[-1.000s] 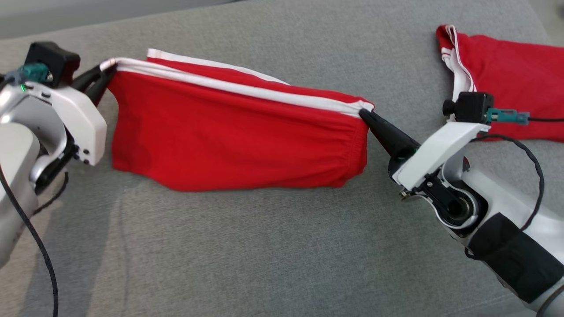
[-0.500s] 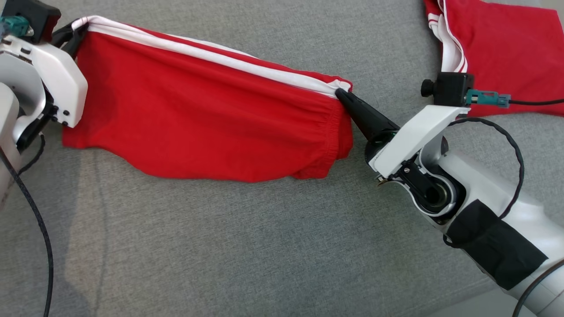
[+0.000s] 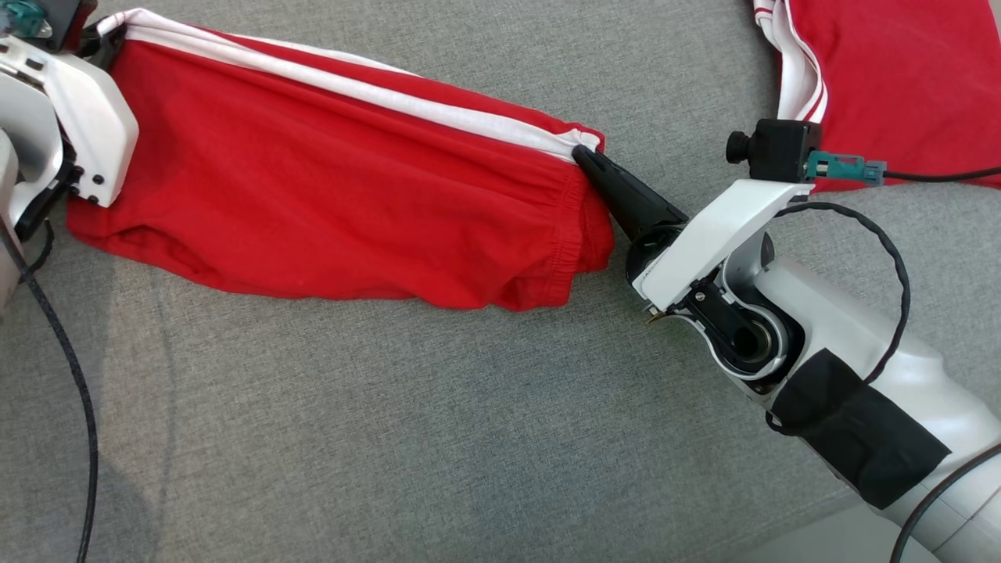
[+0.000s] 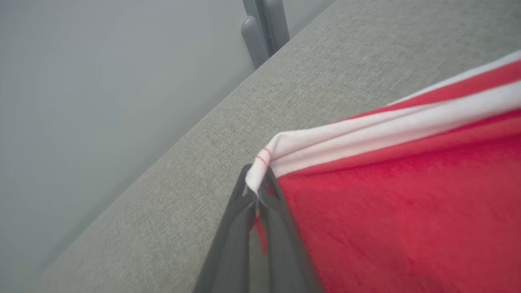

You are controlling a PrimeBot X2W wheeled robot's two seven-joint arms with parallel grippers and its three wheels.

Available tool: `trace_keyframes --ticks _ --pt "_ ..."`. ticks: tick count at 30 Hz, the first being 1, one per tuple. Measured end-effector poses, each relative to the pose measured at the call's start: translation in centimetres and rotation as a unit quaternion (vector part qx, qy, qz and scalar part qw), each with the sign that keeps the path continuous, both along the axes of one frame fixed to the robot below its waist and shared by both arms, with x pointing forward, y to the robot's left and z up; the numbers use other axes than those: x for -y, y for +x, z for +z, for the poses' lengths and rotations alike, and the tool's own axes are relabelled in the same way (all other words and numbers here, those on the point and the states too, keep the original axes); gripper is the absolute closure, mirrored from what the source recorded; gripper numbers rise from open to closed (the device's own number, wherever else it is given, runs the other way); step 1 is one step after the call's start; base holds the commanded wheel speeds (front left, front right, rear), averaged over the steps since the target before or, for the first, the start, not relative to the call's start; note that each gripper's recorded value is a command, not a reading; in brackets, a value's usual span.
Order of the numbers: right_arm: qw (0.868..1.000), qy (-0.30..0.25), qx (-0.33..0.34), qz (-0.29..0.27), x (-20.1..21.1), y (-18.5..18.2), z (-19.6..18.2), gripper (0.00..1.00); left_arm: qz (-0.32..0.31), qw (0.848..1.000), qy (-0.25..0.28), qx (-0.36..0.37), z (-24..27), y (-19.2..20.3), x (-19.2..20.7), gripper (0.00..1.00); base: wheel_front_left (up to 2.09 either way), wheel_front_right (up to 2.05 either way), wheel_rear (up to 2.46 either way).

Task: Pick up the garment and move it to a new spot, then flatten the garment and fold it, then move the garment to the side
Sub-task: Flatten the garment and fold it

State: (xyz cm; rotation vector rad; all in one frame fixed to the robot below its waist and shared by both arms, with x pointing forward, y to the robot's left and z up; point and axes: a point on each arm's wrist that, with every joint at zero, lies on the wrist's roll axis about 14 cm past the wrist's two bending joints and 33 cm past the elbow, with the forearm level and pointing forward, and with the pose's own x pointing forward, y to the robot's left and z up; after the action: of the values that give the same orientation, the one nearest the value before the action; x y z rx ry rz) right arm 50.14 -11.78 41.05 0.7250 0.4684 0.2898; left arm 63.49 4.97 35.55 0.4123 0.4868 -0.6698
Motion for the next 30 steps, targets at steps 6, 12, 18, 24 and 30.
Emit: trace_keyframes --ticks 6,12,18,24,30 --pt "1.0 -0.001 0.0 -0.004 0.2 0.2 -0.1 0.54 0.003 1.0 0.006 -0.014 -0.2 -0.4 0.2 0.95 0.0 0.0 0.0" --pt "1.0 0.012 0.002 -0.025 0.6 0.6 0.2 0.0 0.007 1.0 0.001 -0.025 0.2 -1.0 0.2 0.0 0.0 0.0 0.0" --pt "0.999 0.007 0.032 -0.041 1.4 0.8 2.1 0.0 0.023 0.999 -0.039 0.002 2.8 -1.1 -0.3 0.0 0.0 0.0 0.0" --pt "0.995 -0.029 0.082 -0.058 3.6 0.0 4.6 0.0 0.021 0.992 -0.108 0.065 7.8 -2.0 0.7 0.0 0.0 0.0 0.0" --pt "0.984 -0.049 0.152 -0.083 5.7 -0.2 8.7 0.0 0.043 0.974 -0.184 0.124 13.0 -3.9 0.4 0.0 0.0 0.0 0.0"
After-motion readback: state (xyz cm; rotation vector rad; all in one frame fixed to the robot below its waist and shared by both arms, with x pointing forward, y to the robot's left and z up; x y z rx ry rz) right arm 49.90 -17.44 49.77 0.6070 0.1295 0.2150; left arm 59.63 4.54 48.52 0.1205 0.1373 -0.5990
